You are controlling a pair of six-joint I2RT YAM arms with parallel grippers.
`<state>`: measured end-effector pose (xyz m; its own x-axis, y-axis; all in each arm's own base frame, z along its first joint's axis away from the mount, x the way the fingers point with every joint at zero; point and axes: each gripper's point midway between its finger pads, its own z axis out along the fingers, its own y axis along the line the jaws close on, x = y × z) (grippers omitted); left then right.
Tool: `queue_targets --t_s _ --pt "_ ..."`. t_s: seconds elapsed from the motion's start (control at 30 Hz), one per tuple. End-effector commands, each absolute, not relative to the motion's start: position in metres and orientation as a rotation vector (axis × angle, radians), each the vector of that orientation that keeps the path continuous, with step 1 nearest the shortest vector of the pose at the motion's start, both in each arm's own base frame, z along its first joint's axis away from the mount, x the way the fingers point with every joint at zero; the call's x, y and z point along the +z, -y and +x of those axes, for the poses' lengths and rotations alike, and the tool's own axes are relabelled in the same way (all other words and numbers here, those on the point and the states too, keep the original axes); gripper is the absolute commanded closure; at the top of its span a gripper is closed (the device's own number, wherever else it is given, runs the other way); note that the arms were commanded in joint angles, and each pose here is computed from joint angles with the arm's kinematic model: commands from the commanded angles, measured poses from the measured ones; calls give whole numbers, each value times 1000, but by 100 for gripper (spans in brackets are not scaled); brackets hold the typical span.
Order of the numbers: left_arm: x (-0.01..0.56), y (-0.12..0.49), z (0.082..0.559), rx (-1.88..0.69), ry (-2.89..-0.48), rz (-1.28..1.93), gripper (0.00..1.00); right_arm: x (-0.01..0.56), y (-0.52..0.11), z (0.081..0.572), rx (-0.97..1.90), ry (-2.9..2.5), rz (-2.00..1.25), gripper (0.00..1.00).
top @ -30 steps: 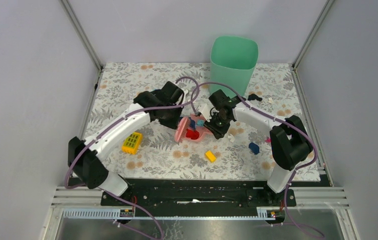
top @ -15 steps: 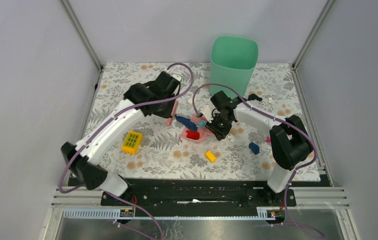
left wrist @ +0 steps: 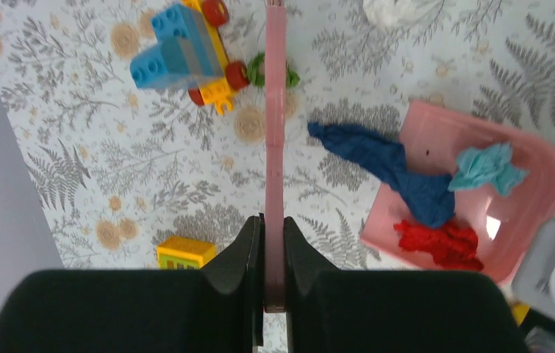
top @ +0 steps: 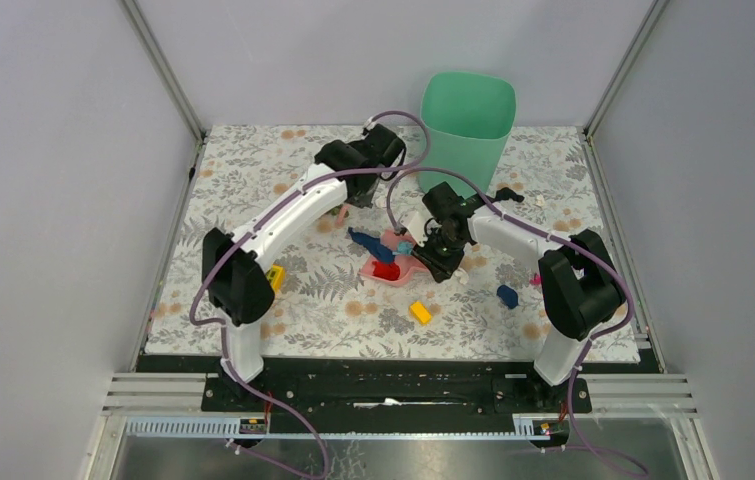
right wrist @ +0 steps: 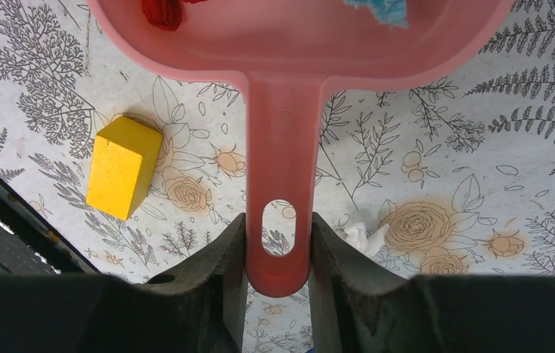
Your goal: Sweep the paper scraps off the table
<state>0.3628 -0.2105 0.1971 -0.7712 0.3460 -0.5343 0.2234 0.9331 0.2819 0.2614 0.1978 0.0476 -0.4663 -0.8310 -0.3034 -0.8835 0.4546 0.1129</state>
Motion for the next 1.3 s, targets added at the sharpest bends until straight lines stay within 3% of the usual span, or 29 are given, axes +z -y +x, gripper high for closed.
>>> queue_targets --t_s 0.0,0.3,0.57,1.03,1.27 --pt "218 212 391 341 -2388 368 96 56 -196 258 399 -2492 -1484 100" --pt "180 206 410 522 -2419 419 95 53 -196 259 396 -2504 -1479 100" --pt "144 240 390 192 -2588 509 97 50 -192 260 372 -2516 -1472 100" --pt "186 271 259 -566 -2634 559 97 34 -192 264 363 -2549 -1475 100" --pt "210 254 264 -496 -2545 469 97 33 -191 263 358 -2536 -1473 100"
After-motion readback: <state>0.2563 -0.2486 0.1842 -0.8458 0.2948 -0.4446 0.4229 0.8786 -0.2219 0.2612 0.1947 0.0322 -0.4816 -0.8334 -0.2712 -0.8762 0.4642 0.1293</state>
